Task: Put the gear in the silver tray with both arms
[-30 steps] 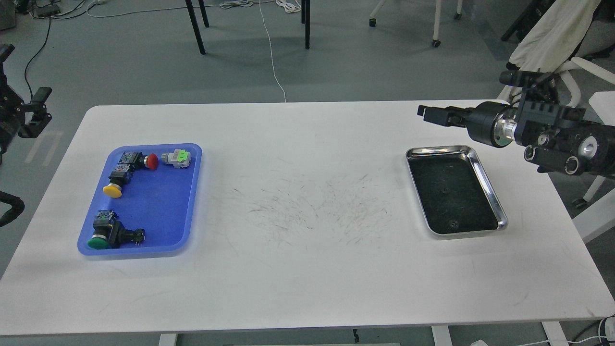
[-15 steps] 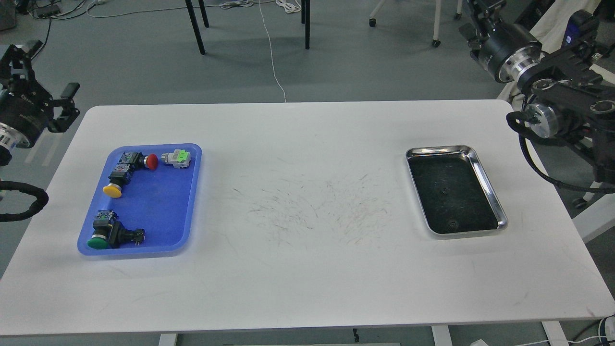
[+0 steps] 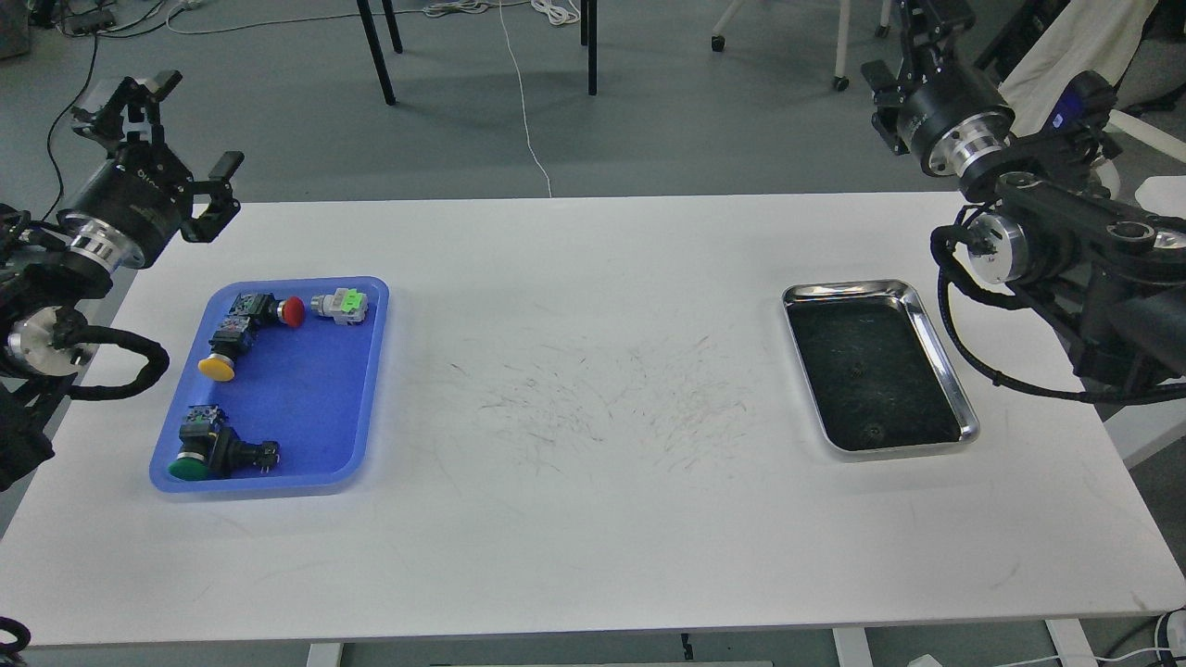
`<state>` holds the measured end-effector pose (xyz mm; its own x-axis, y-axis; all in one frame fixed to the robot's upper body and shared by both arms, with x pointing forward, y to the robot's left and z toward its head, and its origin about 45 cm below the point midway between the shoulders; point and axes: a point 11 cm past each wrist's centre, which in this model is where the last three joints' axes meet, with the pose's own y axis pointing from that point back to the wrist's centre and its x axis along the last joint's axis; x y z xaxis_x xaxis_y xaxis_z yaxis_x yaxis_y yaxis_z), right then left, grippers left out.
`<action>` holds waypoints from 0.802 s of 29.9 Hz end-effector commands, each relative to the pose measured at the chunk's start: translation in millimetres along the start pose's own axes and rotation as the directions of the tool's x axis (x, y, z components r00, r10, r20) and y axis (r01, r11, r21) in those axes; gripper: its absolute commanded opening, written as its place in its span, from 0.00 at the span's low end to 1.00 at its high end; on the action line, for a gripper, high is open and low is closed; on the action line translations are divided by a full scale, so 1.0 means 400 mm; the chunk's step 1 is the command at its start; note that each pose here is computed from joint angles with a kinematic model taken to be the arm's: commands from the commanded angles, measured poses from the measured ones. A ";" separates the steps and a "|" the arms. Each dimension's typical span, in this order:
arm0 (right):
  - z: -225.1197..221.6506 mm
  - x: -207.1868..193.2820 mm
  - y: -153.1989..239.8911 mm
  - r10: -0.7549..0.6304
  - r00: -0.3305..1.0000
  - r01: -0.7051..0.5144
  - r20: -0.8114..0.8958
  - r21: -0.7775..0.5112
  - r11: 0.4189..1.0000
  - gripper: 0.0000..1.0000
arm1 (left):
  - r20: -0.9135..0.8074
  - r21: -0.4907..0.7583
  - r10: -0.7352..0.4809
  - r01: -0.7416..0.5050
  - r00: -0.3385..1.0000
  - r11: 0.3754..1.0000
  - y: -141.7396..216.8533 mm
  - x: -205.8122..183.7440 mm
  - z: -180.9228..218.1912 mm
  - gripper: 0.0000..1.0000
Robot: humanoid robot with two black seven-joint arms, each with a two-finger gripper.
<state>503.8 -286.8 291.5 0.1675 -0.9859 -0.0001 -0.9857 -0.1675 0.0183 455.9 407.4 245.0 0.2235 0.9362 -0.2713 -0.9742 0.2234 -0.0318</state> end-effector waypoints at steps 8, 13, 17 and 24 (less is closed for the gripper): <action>0.078 -0.019 0.010 0.045 0.953 0.000 0.298 -0.149 0.989 0.99 | -0.049 0.042 -0.001 0.003 0.999 0.999 -0.032 -0.041 -0.039 0.99; 0.071 -0.075 -0.001 0.010 0.936 0.024 0.353 -0.093 0.995 0.99 | -0.042 0.051 0.025 -0.023 0.999 0.998 -0.033 -0.037 -0.050 0.99; 0.072 -0.089 -0.007 0.018 0.935 0.018 0.354 -0.098 0.995 0.99 | -0.042 0.045 0.027 -0.025 0.999 0.999 -0.035 -0.036 -0.045 0.99; 0.075 -0.090 -0.007 0.025 0.940 0.010 0.341 -0.100 0.995 0.99 | -0.038 0.045 0.043 -0.041 0.998 0.998 -0.039 -0.037 -0.045 0.99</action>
